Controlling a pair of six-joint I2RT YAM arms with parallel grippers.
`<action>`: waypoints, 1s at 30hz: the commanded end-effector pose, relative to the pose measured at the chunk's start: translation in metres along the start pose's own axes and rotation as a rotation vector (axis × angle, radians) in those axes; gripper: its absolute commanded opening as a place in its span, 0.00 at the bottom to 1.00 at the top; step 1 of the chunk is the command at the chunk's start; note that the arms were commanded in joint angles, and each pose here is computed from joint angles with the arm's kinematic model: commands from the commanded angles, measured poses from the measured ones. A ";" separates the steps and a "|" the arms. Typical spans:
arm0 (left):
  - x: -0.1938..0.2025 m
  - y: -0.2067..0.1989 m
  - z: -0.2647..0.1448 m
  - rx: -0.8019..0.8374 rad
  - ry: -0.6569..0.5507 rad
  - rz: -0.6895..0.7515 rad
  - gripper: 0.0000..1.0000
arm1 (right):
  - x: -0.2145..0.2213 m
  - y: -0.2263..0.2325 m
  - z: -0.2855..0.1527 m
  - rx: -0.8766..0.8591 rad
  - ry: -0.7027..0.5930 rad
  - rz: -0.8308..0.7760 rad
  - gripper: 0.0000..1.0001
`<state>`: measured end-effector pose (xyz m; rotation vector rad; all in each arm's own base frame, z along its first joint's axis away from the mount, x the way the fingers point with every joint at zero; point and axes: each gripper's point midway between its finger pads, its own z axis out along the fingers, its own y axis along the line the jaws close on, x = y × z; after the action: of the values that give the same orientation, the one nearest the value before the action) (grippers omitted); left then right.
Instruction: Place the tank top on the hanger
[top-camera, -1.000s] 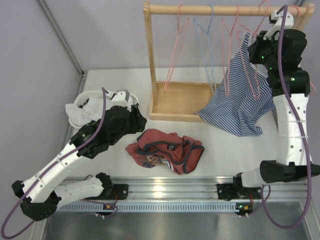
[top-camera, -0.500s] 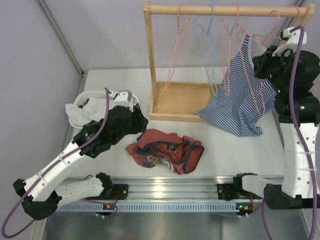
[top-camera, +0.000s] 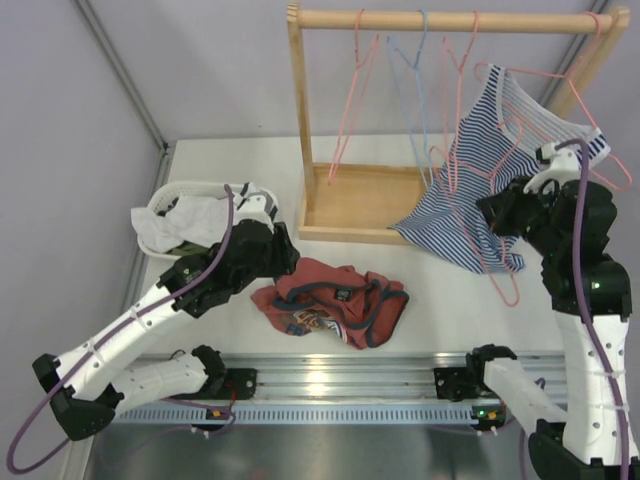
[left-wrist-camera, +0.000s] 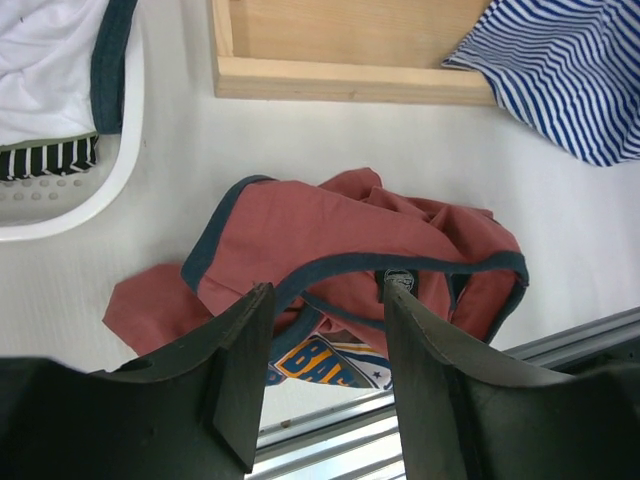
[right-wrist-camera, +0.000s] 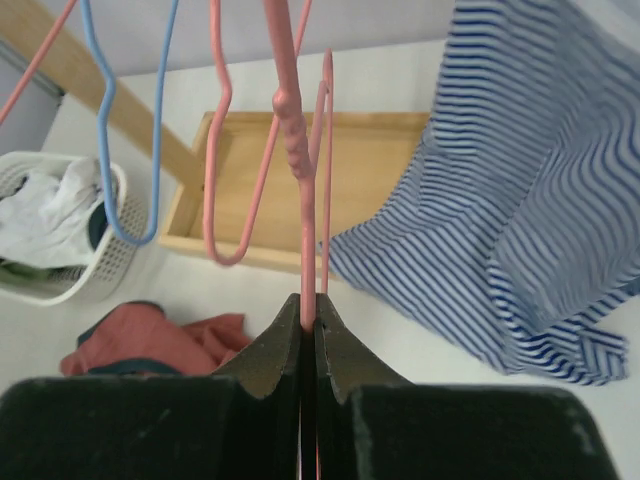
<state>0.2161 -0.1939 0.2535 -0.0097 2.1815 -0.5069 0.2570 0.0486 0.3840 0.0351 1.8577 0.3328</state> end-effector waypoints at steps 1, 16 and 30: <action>0.014 -0.004 0.013 0.024 0.033 -0.014 0.52 | 0.044 0.025 -0.018 -0.140 0.097 0.120 0.00; 0.085 0.034 0.040 -0.098 0.197 0.005 0.51 | 0.117 0.058 -0.062 -0.356 0.238 0.175 0.00; 0.104 0.051 0.048 -0.180 0.223 0.037 0.51 | 0.111 0.074 -0.057 -0.449 0.242 0.160 0.00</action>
<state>0.1922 -0.1825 0.1297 0.0242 2.4602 -0.3057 0.1516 0.1208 0.2991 -0.1263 2.0390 0.8578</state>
